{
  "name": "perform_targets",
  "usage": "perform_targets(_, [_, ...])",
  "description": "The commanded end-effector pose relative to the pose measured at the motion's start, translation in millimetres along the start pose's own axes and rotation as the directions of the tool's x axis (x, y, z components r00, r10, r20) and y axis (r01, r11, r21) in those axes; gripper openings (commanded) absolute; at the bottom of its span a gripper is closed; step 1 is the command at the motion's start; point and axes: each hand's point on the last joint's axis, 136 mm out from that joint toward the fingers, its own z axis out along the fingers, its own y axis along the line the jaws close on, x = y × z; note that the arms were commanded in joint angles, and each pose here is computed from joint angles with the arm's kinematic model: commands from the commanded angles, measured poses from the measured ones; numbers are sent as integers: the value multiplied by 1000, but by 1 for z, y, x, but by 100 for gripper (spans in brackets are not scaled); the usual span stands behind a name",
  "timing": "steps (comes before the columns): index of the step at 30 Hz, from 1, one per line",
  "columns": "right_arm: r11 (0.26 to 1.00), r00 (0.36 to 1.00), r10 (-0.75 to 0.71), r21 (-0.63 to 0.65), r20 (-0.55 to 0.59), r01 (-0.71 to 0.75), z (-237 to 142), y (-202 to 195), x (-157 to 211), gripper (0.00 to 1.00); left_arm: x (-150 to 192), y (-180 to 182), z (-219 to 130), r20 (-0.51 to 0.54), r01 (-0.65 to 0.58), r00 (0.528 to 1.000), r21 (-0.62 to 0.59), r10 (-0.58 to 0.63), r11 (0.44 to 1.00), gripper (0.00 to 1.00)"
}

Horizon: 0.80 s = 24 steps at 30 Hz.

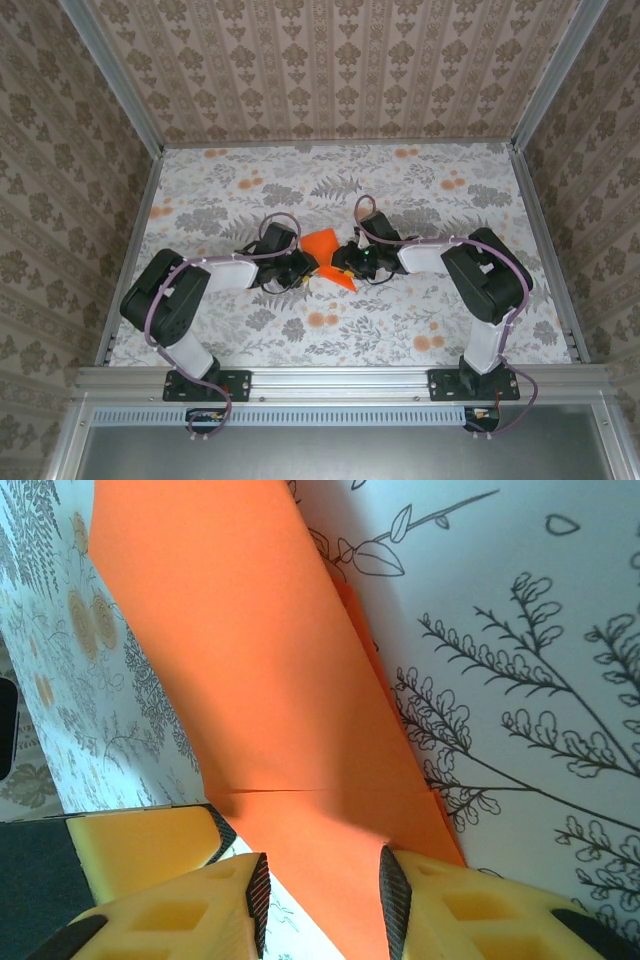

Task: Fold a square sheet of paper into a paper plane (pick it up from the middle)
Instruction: Fold the wing for the fifth time at the center of the table.

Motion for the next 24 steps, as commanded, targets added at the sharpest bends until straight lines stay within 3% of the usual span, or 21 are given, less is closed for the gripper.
perform_targets(1, [994, 997, 62, 96, -38, -58, 9, -38, 14, 38, -8, -18, 6, 13, -20, 1000, 61, 19, 998, 28])
perform_targets(14, [996, 999, 43, 82, -30, -40, 3, -37, 11, 39, -12, -30, 2, 39, -53, 998, 132, 48, 990, 22])
perform_targets(24, [979, 979, -201, -38, 35, 202, -21, 4, -4, 56, -8, -28, 3, 2, -66, 998, 82, 66, 994, 7])
